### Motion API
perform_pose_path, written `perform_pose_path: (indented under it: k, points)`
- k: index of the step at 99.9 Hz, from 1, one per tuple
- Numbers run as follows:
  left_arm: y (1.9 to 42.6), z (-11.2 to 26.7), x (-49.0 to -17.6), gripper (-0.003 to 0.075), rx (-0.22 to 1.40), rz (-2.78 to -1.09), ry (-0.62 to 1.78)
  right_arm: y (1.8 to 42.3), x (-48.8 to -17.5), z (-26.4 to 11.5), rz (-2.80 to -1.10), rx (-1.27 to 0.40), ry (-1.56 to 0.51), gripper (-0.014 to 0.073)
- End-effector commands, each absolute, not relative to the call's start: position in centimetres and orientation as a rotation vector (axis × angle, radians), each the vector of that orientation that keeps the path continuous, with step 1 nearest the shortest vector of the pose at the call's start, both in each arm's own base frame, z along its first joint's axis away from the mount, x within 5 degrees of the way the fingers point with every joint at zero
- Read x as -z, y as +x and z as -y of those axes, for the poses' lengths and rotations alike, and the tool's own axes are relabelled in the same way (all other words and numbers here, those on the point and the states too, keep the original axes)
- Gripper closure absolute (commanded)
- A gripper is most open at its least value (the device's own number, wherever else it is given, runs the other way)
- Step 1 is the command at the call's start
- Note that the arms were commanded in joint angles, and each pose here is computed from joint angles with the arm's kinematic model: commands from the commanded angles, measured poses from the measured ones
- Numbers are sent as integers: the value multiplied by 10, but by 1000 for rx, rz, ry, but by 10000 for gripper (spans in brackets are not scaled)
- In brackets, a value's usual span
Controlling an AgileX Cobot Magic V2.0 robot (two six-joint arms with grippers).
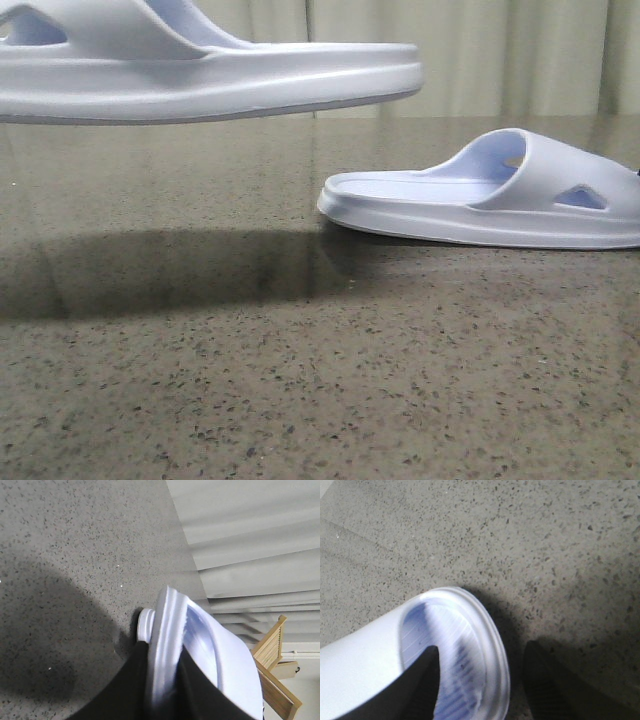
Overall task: Insert blue slippers together front up
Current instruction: 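Grasp the other slipper by its heel edge with the right gripper, then lift the second slipper with the right gripper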
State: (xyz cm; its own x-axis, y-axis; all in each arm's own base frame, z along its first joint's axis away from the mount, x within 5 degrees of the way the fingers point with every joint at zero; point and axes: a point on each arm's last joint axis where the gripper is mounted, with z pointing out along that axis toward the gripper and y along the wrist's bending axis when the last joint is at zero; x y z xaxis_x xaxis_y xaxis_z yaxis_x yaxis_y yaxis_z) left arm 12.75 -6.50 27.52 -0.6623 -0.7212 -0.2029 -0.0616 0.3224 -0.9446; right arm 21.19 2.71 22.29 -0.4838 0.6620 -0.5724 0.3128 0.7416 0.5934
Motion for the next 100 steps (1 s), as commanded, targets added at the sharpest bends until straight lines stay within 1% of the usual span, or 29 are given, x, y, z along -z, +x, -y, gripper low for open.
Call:
perform_pose_path:
  k: [1,17,29,52,59,69,78,92,94,99,100]
  points:
    - [129,67,-290,704,1430,-1915,-688,219,-238,-25,-1989,-526,713,277]
    - [129,67,-290,704,1430,-1915,-688,220,-236,-25,-1995,-523,721,277]
    - [129,67,-290,704,1430,-1915,-688,227,-230,-26,-2033,-517,728,277]
    - [129,67,-290,704,1431,-1916,-687,236,-234,-35,-2038,-534,697,278]
    - [129,67,-290,704,1431,-1916,-687,237,-232,-37,-2053,-538,689,290]
    - [129,67,-290,704,1431,-1916,-687,238,-229,-40,-2075,-538,685,353]
    - [129,67,-290,704,1431,-1916,-687,239,-225,-40,-2095,-534,689,434]
    - [129,67,-290,704,1431,-1916,-687,240,-223,-41,-2104,-530,692,589]
    - [129,67,-290,704,1431,-1916,-687,240,-222,-41,-2106,-529,692,623]
    - [129,67,-290,704,1431,-1916,-687,240,-222,-41,-2104,-529,692,676]
    - [129,67,-290,704,1431,-1916,-687,240,-223,-41,-2102,-528,692,701]
